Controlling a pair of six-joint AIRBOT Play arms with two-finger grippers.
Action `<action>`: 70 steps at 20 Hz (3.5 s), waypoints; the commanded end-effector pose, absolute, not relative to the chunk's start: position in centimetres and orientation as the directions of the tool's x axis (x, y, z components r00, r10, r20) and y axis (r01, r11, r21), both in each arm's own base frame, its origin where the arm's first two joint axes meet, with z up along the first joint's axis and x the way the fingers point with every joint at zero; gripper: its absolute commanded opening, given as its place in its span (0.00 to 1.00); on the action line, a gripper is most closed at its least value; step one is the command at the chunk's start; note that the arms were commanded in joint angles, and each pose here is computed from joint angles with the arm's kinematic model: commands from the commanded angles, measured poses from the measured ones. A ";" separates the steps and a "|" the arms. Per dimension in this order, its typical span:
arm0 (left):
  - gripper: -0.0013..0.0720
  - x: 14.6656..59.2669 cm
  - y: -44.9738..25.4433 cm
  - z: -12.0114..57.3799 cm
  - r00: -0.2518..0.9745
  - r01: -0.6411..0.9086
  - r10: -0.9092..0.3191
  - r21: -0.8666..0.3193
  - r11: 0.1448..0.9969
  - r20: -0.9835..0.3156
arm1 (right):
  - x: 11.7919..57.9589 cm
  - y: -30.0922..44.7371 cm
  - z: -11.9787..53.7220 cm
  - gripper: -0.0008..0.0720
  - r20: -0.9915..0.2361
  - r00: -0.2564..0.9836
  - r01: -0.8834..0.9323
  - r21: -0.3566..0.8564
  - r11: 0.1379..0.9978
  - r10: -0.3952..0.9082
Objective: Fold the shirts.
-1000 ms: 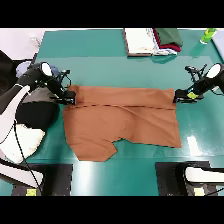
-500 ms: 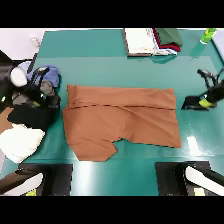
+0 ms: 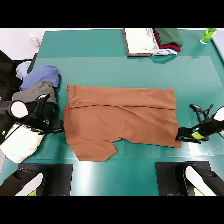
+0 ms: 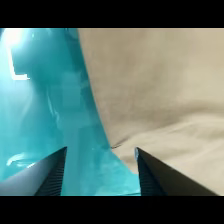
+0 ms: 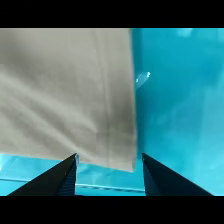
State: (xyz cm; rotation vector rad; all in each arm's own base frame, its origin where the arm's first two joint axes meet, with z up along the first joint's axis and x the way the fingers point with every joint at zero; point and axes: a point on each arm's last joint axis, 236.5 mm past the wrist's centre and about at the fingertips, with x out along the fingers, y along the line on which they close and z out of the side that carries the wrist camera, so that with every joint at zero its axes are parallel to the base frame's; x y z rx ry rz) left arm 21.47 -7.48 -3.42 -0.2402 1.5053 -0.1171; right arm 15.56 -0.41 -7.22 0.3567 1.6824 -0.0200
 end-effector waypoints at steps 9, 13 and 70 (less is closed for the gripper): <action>0.72 20.8 -7.9 -4.0 0.053 -0.083 -0.244 -0.248 0.965 -0.968 | 14.1 2.7 -9.7 0.06 -0.957 -0.184 0.162 0.196 0.967 0.224; 0.73 18.8 -8.5 -4.5 -0.024 -0.096 -0.272 -0.268 0.959 -0.962 | 14.5 2.3 -9.7 0.03 -0.963 -0.202 0.131 0.152 0.980 0.176; 0.05 48.8 -11.4 1.3 0.641 0.143 -0.194 -0.133 0.981 -0.743 | 44.5 -1.7 -1.7 0.03 -0.971 0.177 0.086 0.179 0.980 0.162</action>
